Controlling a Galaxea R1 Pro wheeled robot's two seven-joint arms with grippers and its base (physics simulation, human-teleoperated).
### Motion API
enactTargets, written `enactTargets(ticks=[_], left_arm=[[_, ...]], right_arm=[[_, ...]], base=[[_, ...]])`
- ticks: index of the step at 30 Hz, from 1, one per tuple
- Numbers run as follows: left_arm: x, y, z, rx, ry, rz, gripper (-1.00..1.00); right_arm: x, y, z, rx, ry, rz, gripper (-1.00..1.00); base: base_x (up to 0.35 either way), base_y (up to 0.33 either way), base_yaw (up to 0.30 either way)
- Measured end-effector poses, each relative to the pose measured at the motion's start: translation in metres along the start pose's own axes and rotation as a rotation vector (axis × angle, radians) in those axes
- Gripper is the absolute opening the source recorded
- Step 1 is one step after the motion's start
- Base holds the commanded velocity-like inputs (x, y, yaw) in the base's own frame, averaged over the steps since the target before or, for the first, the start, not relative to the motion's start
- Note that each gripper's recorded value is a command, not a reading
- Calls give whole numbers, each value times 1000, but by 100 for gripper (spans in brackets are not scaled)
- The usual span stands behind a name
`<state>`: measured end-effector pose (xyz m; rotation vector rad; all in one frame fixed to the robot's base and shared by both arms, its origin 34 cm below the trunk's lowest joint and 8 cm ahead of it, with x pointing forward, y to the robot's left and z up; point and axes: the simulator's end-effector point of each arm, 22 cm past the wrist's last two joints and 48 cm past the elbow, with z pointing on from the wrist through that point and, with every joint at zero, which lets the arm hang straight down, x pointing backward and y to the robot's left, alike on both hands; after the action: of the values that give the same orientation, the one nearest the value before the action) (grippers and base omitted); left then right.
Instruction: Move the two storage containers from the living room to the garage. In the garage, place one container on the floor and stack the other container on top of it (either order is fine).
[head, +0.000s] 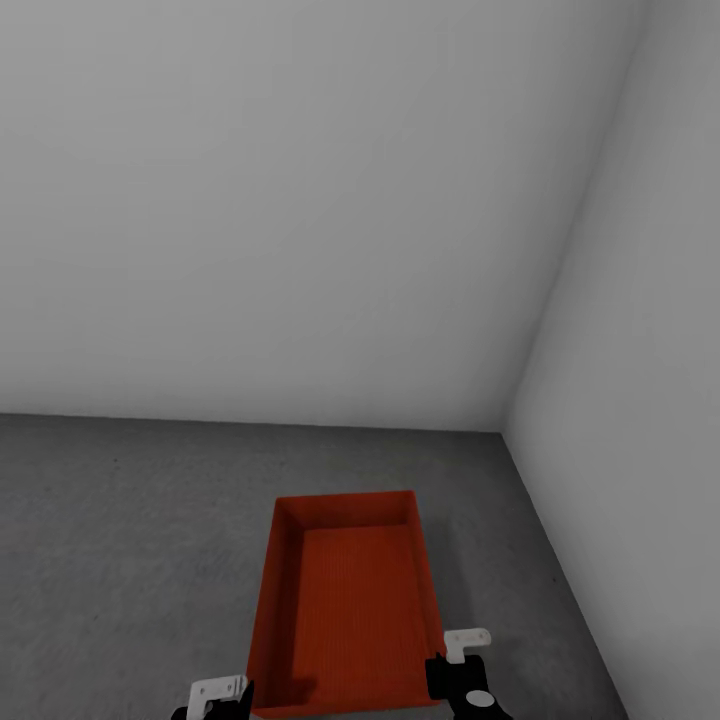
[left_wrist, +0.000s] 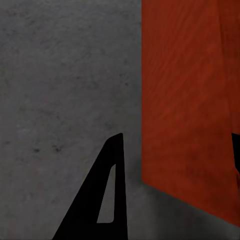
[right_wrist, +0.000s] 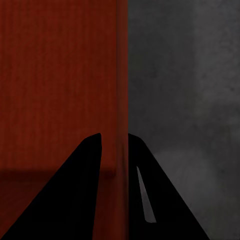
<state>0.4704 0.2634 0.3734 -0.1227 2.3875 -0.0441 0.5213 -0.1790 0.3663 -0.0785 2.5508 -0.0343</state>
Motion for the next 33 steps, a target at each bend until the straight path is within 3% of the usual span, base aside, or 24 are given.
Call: enactTargets(ticks=[33], left_arm=[[28, 3, 20, 0, 2, 1, -100]], right_arm=[[24, 2, 24, 0, 0, -1, -100]], base=[[0, 0, 0]])
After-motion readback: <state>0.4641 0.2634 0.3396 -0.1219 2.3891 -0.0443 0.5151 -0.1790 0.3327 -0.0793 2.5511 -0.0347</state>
